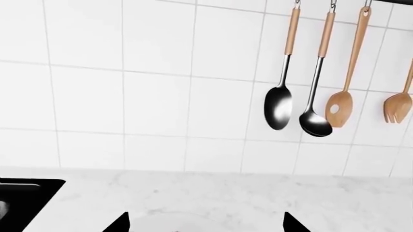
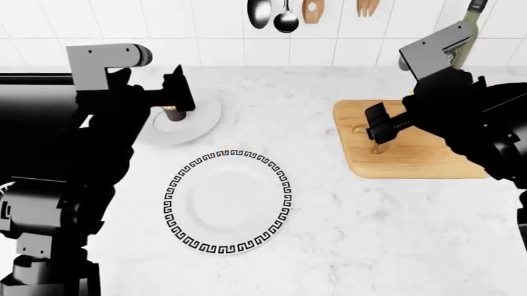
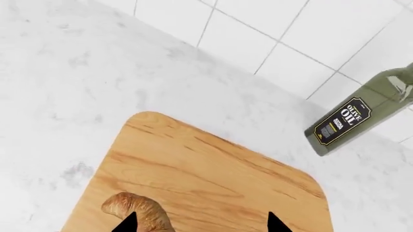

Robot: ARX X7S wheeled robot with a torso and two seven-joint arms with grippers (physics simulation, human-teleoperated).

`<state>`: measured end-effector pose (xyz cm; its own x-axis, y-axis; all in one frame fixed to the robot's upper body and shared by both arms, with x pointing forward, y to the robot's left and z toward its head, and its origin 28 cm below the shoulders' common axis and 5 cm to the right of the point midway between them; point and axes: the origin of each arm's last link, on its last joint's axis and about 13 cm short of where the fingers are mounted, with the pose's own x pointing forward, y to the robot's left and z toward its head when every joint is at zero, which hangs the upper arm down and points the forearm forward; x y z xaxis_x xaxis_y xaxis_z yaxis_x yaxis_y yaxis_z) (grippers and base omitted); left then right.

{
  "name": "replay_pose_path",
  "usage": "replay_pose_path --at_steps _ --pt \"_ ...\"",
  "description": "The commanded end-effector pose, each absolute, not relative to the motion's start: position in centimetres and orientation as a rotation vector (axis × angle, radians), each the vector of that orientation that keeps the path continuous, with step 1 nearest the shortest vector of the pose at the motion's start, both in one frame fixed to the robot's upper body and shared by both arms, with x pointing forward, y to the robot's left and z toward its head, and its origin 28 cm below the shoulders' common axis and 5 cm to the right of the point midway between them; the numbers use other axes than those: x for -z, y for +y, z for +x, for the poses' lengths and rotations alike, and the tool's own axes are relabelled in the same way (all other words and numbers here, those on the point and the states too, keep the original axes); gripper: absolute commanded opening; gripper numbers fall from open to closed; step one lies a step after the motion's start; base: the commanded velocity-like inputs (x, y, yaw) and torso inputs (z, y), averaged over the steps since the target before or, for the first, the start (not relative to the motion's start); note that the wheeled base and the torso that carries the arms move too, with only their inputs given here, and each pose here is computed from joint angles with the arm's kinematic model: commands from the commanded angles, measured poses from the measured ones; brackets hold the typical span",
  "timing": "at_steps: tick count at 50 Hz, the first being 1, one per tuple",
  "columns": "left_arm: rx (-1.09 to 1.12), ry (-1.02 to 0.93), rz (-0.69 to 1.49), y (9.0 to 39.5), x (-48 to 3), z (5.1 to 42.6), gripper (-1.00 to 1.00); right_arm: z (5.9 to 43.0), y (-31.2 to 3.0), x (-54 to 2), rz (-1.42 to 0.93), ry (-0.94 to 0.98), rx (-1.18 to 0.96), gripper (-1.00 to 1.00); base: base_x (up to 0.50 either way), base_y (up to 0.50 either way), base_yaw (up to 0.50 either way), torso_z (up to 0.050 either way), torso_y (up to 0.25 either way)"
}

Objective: From the different types of pastries on the counter, select a croissant and place it on the cutting board. Then retrieve a jar of jam from the cabinet and place it alongside the croissant on the cutting board.

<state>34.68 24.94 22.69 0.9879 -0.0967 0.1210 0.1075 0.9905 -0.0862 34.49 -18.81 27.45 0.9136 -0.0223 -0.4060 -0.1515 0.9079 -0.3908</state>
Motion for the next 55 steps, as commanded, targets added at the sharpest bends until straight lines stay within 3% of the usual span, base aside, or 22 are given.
replay_pose_path --at_steps 1,9,24,38,55 --pt "0.106 -0.134 -0.090 25.0 -23.1 34.2 1.00 31.6 -17.7 -31.2 -0.386 0.218 -0.113 1.00 0.00 0.00 0.00 0.000 0.000" --pt "0.127 -0.172 -0.056 24.7 -23.7 33.2 1.00 27.8 -16.8 -33.4 -0.356 0.034 -0.126 1.00 0.00 0.00 0.00 -0.004 0.125" --pt "0.156 -0.208 -0.097 25.0 -25.4 30.4 1.00 24.3 -15.0 -35.7 -0.265 -0.350 0.032 1.00 0.00 0.00 0.00 -0.008 0.250" --pt "0.116 -0.198 -0.107 25.5 -24.9 30.1 1.00 24.4 -13.5 -36.0 -0.218 -0.491 0.067 1.00 0.00 0.00 0.00 0.000 0.000" --pt "0.128 -0.199 -0.101 25.3 -25.0 29.8 1.00 20.4 -12.9 -37.6 -0.249 -0.733 0.174 1.00 0.00 0.00 0.00 0.000 0.000"
